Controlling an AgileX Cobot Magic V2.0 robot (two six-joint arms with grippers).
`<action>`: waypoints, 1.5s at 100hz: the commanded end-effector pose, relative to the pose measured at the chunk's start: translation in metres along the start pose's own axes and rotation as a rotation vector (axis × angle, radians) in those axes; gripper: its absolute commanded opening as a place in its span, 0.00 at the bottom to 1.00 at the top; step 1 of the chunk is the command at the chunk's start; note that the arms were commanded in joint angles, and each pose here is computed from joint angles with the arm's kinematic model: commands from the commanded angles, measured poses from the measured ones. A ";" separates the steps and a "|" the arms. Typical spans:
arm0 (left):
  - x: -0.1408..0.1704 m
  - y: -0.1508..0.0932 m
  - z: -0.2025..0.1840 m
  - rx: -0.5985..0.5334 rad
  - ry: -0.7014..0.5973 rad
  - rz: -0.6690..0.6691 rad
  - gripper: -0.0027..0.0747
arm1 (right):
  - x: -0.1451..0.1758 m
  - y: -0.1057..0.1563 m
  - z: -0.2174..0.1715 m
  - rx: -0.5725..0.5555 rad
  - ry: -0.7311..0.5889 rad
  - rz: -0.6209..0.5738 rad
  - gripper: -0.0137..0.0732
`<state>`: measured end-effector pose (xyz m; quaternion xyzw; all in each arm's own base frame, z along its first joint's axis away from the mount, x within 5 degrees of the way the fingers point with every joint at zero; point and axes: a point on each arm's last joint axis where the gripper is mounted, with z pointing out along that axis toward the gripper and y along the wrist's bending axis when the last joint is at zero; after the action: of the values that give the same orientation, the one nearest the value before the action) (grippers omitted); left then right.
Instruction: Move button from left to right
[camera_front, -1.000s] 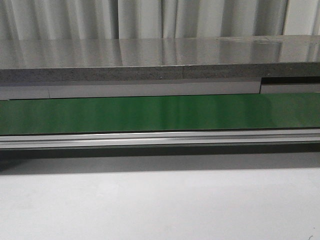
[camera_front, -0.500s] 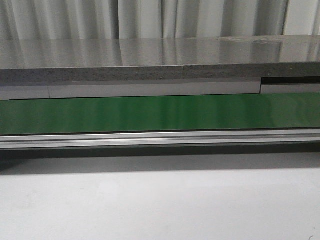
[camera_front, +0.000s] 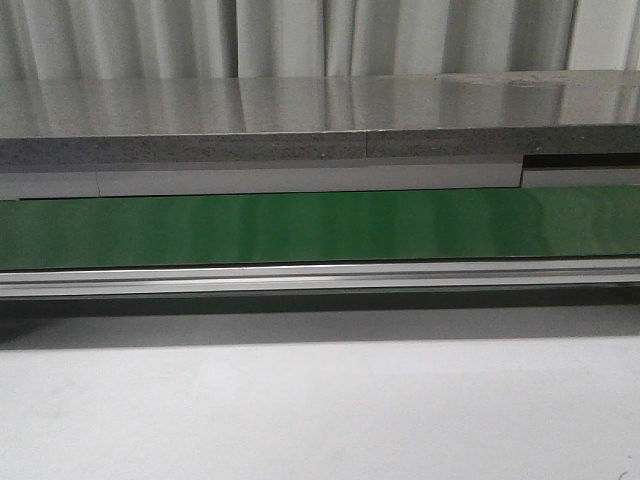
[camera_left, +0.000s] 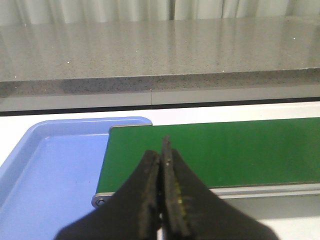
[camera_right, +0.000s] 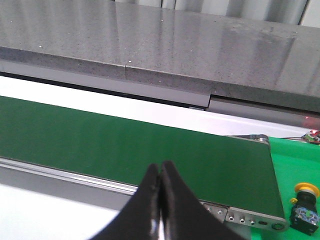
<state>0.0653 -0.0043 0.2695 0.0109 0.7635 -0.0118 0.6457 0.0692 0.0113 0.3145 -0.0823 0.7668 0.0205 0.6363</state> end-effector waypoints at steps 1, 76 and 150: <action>-0.016 0.001 -0.003 -0.013 -0.097 -0.009 0.01 | -0.013 -0.002 -0.002 0.015 -0.081 0.003 0.08; -0.016 0.001 -0.003 -0.013 -0.097 -0.009 0.01 | -0.014 -0.003 -0.002 0.023 -0.098 0.008 0.08; -0.016 0.001 -0.003 -0.013 -0.097 -0.009 0.01 | 0.106 0.002 0.004 0.084 -0.246 0.117 0.08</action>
<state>0.0653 -0.0043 0.2695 0.0109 0.7635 -0.0118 0.6457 0.0560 0.0036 0.2025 -0.0077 0.7338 0.0344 0.6785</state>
